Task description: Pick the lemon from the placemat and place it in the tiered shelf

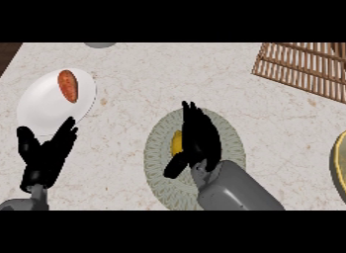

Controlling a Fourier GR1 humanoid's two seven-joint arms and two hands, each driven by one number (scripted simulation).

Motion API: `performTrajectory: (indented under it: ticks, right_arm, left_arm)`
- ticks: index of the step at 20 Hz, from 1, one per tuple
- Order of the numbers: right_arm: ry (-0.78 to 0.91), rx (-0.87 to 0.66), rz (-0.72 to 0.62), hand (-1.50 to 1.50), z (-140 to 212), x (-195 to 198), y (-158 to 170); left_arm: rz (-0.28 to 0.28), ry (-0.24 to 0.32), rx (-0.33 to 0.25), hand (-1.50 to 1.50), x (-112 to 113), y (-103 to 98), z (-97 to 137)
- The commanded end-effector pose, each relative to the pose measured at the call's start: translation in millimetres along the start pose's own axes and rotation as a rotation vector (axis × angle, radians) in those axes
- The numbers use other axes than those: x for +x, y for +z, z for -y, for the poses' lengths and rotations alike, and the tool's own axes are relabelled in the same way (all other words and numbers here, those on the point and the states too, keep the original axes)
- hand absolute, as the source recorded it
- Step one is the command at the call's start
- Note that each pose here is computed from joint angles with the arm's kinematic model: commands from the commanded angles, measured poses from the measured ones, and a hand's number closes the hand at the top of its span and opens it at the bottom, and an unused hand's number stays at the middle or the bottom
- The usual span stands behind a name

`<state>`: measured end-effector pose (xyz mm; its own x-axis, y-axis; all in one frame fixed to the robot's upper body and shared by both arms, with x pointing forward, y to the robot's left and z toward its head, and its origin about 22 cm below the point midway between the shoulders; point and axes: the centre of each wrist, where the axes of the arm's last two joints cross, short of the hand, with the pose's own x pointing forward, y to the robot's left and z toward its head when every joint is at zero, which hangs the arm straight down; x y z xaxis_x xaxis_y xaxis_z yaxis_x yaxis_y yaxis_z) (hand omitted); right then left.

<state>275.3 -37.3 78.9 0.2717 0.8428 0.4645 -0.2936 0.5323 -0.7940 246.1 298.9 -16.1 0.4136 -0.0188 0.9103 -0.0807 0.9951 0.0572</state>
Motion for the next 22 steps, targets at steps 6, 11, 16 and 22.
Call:
performTrajectory:
  ticks: [6, 11, 16, 22]
  right_arm:
    - [0.045, -0.035, -0.167, -1.50, -3.1, 2.3, -9.2]
    - [0.060, -0.064, -0.161, -1.50, -21.0, -2.0, -25.1]
    - [0.014, -0.088, -0.133, -1.50, -38.7, -19.1, -36.1]
    - [0.022, -0.095, -0.117, -1.50, -44.4, -16.4, -47.7]
  left_arm:
    - [-0.049, -0.010, 0.003, 0.00, -25.2, -8.6, -1.3]
    - [-0.025, -0.005, -0.016, 0.00, 6.1, -5.8, -5.5]
    - [-0.025, -0.003, -0.014, 0.00, -3.4, -3.8, 18.9]
    - [-0.038, 0.010, -0.019, 0.00, -30.6, -10.5, 10.8]
